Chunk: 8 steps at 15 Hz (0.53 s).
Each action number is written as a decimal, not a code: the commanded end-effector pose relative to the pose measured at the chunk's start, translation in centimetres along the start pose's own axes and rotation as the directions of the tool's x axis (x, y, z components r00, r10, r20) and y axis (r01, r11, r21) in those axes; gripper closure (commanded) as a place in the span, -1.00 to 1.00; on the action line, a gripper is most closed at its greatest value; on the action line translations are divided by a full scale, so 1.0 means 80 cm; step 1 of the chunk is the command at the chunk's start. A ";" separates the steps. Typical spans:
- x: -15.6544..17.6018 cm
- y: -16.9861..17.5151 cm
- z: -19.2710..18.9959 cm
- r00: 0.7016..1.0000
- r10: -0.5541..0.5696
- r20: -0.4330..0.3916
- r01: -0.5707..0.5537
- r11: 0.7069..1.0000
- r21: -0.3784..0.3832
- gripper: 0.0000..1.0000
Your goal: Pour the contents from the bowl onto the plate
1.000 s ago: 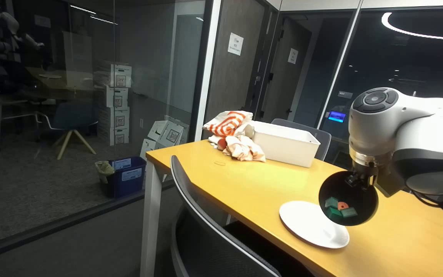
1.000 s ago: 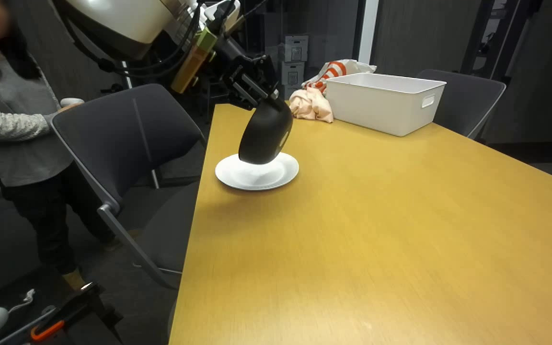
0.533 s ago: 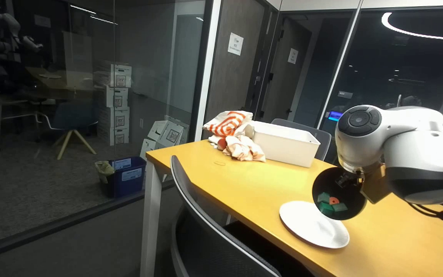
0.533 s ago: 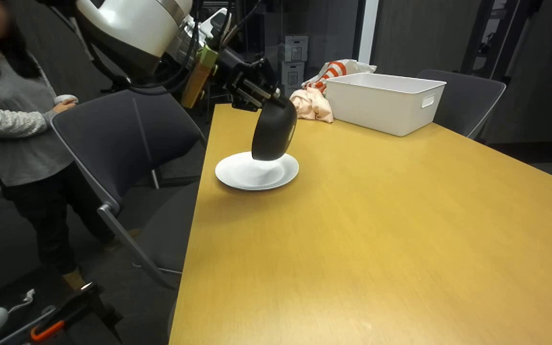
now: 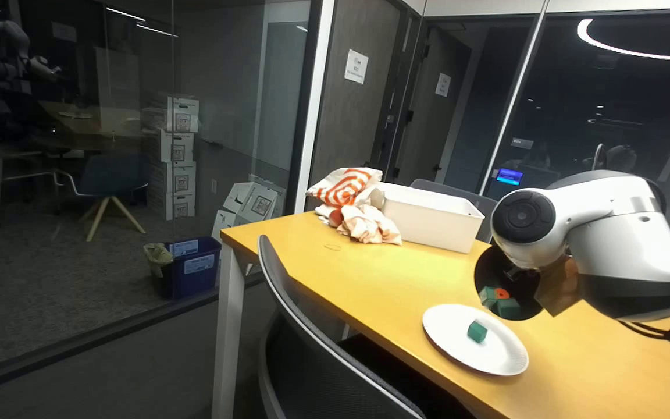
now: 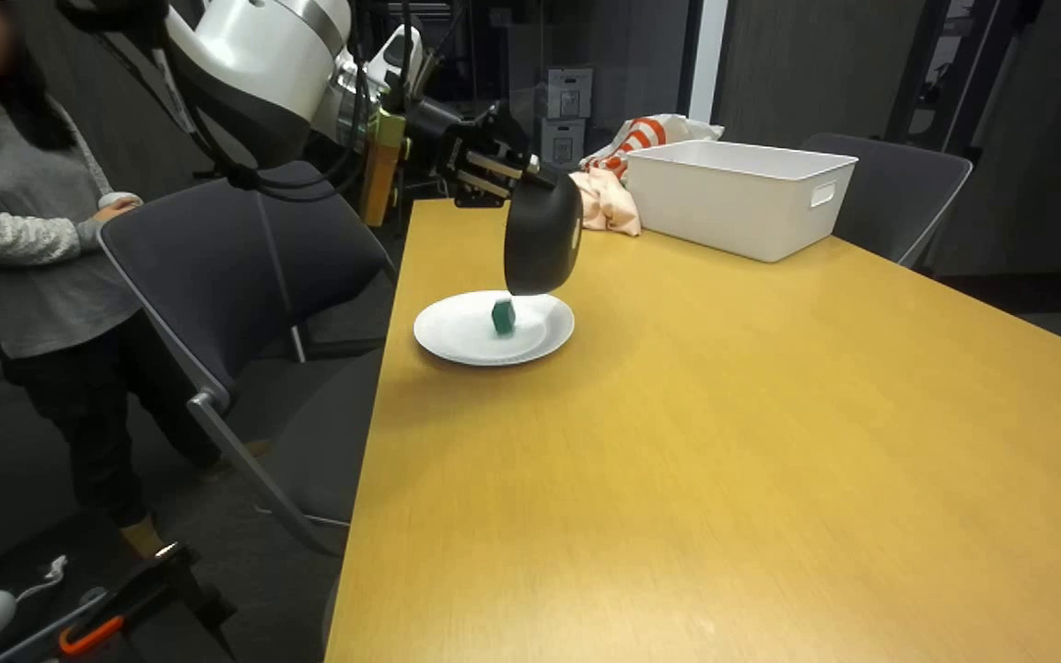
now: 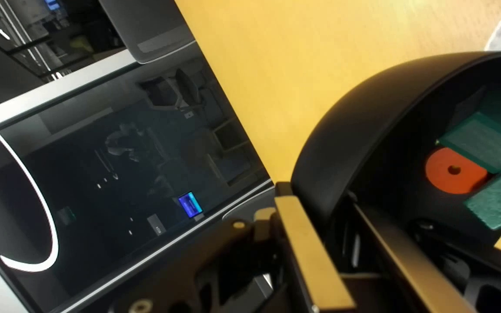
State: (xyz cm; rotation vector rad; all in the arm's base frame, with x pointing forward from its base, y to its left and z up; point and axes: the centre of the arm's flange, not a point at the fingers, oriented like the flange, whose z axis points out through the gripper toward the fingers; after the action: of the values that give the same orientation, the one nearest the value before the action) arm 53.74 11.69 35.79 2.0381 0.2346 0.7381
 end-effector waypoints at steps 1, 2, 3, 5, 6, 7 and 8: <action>-0.007 -0.003 0.006 0.999 0.027 -0.029 -0.030 0.994 -0.106 0.79; -0.009 -0.004 0.008 0.999 0.023 -0.029 -0.026 0.992 -0.123 0.79; -0.011 -0.005 0.009 0.999 0.024 -0.026 -0.027 0.990 -0.135 0.79; -0.015 -0.007 0.012 0.999 0.029 -0.017 -0.031 0.988 -0.153 0.80; -0.016 -0.007 0.012 1.000 0.027 -0.015 -0.029 0.987 -0.161 0.80; -0.018 -0.008 0.010 0.999 0.016 -0.039 -0.023 0.982 -0.187 0.79; -0.019 -0.009 0.008 0.998 0.003 -0.059 -0.015 0.979 -0.205 0.79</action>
State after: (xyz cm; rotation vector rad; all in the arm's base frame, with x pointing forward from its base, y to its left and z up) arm 53.44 10.54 34.10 1.9174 0.1697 0.7338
